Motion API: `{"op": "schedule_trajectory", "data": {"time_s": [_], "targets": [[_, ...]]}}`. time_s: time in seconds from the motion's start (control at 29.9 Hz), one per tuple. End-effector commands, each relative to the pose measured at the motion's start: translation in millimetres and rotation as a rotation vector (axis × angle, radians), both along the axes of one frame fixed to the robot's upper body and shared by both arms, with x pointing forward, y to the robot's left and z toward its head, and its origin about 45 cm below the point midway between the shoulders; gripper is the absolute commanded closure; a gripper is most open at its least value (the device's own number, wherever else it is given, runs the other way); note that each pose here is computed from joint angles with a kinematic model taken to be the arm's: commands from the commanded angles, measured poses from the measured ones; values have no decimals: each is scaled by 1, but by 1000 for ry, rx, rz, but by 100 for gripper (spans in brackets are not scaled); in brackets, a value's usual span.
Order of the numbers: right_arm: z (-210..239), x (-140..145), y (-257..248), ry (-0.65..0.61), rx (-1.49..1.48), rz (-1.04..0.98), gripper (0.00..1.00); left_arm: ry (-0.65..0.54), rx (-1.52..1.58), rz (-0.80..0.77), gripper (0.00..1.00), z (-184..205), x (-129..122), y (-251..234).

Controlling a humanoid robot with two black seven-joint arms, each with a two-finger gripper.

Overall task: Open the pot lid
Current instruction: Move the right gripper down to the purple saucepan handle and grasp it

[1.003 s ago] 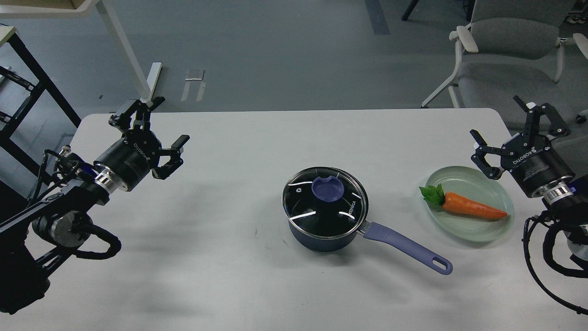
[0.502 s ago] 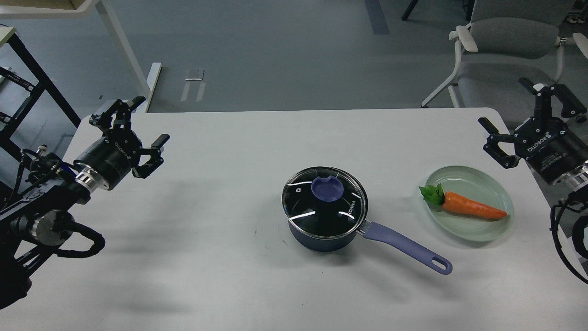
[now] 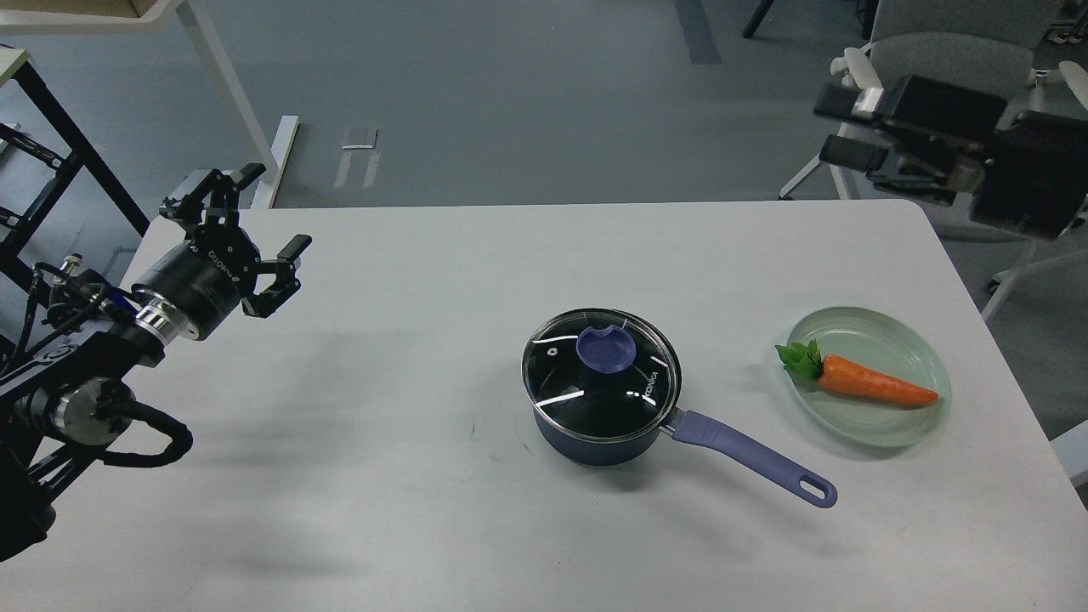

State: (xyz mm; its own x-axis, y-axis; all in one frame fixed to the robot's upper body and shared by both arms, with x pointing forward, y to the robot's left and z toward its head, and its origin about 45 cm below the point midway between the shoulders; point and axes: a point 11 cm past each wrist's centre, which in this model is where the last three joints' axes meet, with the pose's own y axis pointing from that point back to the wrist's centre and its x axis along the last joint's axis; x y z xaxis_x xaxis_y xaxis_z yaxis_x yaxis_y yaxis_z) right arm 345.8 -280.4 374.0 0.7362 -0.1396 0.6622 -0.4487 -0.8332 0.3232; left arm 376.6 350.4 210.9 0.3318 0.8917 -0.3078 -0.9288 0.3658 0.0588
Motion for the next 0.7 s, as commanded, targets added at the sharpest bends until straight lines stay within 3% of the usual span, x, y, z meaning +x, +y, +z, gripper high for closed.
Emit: {"op": "schedule_trajectory", "data": {"time_s": [0.0, 0.27, 0.47, 0.67], "targets": [[-15, -8, 23, -28, -189, 135, 0, -7, 2, -1, 1, 3, 1, -1], [-63, -21, 61, -76, -484, 401, 0, -15, 4, -6, 1, 7, 2, -1], [-99, -29, 51, -190, -681, 536, 0, -19, 10, 1, 1, 8, 1, 3], [-126, -45, 34, -122, -722, 565, 0, -24, 10, 1, 1, 9, 1, 3]]}}
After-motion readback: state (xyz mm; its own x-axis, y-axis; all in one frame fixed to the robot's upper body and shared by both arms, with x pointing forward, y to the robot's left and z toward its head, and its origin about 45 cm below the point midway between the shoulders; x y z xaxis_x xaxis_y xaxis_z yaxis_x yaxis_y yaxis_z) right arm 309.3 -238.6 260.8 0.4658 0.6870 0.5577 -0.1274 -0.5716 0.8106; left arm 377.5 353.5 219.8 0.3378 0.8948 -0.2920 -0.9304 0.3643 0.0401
